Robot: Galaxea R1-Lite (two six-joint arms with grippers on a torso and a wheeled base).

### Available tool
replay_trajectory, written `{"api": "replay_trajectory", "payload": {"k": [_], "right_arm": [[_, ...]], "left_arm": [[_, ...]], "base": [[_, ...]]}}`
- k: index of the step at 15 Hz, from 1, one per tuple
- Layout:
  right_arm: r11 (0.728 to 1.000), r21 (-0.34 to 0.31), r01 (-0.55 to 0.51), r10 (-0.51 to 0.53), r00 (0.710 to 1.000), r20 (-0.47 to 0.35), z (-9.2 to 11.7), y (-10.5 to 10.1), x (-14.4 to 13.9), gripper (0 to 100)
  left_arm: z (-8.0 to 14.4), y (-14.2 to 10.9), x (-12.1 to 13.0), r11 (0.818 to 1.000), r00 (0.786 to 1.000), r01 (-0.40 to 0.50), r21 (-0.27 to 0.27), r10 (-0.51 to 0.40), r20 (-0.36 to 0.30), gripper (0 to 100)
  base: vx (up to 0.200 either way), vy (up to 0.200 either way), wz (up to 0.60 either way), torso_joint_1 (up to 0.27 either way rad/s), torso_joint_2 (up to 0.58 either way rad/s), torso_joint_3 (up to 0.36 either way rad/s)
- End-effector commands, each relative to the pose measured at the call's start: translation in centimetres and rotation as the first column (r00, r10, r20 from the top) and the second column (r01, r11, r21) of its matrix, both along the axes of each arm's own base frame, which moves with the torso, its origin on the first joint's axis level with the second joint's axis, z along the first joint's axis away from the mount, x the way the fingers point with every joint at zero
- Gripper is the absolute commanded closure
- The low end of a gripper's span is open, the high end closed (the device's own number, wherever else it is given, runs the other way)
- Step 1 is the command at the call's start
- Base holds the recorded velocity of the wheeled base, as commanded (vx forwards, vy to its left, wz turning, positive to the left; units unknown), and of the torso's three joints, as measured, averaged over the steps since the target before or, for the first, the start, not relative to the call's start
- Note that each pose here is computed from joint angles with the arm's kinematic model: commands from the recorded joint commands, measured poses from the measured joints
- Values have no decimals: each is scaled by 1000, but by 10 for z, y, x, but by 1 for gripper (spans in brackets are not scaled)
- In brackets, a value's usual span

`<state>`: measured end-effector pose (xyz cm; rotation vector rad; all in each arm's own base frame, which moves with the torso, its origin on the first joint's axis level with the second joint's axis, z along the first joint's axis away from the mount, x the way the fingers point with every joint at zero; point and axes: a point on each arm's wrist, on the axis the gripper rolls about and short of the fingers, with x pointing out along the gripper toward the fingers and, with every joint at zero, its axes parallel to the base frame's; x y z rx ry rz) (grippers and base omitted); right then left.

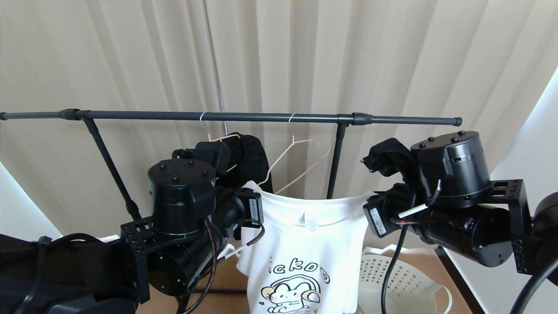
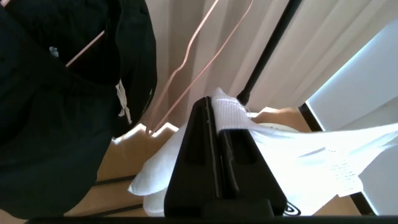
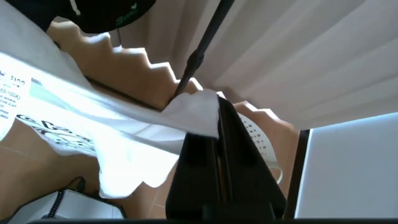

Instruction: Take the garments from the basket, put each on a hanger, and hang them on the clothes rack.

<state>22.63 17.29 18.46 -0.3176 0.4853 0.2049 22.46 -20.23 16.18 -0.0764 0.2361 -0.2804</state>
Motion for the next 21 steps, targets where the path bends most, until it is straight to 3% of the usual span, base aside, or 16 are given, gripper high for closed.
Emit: {"api": "replay_trajectory", "payload": {"k": [1,4,7,13,15,17,18,19,21], "right_arm": [[999,47,4,-6,999,40,15,1,1,100],[994,107,15,-23,997,75,29,-2,-2,100],[970,242,29,-64,988,139,58,-1,-1,100],[968,249,43,-80,987,139,58,-3,1,100],[974,220,50,-78,989,123,56,-7,-3,100],[997,73,18,-22,998,55,50,-23,-24,100],[999,53,11,-13,999,39,49,-26,-28,100],[1000,15,-21,21,1000,5,48,-29,-38,100],[980,-18,-199,196,975,-104,40,-11,-65,100]], "left_arm": [[2,2,-2,1000,1000,-2,-1,2,7,100],[6,1,-1,1000,1000,6,16,-6,26,100],[22,-4,3,1000,997,12,2,-12,77,100],[38,-5,4,1000,991,13,-3,-13,132,100],[41,-6,6,1000,990,15,-5,-15,142,100],[45,-15,15,1000,987,28,-9,-27,158,100],[46,-17,17,999,986,36,-13,-34,161,100],[48,-23,23,998,984,65,-22,-61,168,100],[57,-37,36,990,971,138,-40,-127,205,100]], "base": [[0,0,0,0,0,0],[0,0,0,0,0,0],[0,0,0,0,0,0],[0,0,0,0,0,0],[0,0,0,0,0,0],[0,0,0,0,0,0],[0,0,0,0,0,0],[0,0,0,0,0,0],[0,0,0,0,0,0]]}}
